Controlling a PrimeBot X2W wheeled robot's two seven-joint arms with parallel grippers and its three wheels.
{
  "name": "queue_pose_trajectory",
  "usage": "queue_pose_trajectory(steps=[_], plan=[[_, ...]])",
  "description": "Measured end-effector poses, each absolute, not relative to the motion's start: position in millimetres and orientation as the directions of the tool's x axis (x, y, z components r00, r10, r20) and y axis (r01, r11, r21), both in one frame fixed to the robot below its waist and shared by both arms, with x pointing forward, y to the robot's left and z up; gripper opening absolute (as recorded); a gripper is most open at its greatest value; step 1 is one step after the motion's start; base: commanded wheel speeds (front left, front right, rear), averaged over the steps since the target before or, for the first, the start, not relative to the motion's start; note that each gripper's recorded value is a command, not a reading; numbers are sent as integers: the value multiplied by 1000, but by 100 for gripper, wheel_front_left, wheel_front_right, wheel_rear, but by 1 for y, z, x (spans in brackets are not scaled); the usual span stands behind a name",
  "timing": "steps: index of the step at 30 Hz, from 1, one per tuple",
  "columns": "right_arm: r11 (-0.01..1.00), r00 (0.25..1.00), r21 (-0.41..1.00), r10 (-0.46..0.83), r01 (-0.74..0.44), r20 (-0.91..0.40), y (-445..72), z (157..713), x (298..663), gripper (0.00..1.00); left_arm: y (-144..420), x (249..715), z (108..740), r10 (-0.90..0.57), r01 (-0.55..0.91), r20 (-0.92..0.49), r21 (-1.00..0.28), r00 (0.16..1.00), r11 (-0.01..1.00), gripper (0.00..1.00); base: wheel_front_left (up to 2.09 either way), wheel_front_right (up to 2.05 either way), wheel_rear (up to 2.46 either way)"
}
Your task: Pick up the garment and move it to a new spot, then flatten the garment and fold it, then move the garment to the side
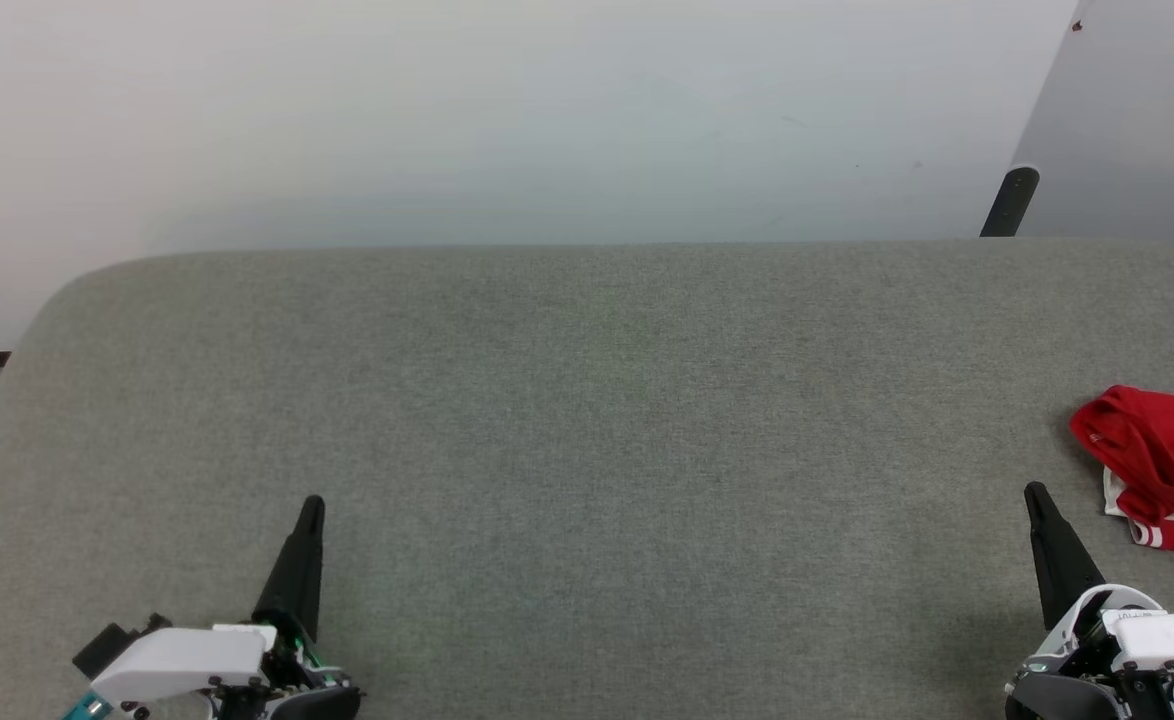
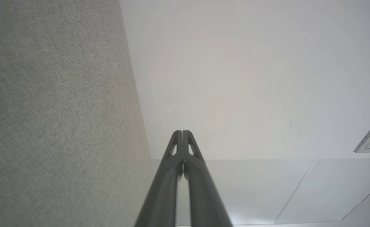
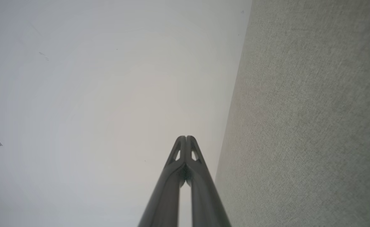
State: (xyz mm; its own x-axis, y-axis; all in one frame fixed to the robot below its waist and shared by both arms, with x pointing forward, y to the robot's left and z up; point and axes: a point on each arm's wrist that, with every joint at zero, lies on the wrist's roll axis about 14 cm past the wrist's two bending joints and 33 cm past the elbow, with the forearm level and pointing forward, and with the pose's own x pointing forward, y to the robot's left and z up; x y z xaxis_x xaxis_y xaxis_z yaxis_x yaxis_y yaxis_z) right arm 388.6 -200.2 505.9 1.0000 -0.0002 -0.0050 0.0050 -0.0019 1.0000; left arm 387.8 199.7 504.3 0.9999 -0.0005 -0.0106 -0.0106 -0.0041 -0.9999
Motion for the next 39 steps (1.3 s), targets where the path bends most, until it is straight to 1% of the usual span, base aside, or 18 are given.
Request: queue_pose_trajectory(steps=[39], plan=[[-2, 1000, 1000, 0, 5, -5, -200, 506, 389, 0, 200, 388, 504, -1, -11, -11, -1000, 1000, -4, 0, 0, 0, 0]])
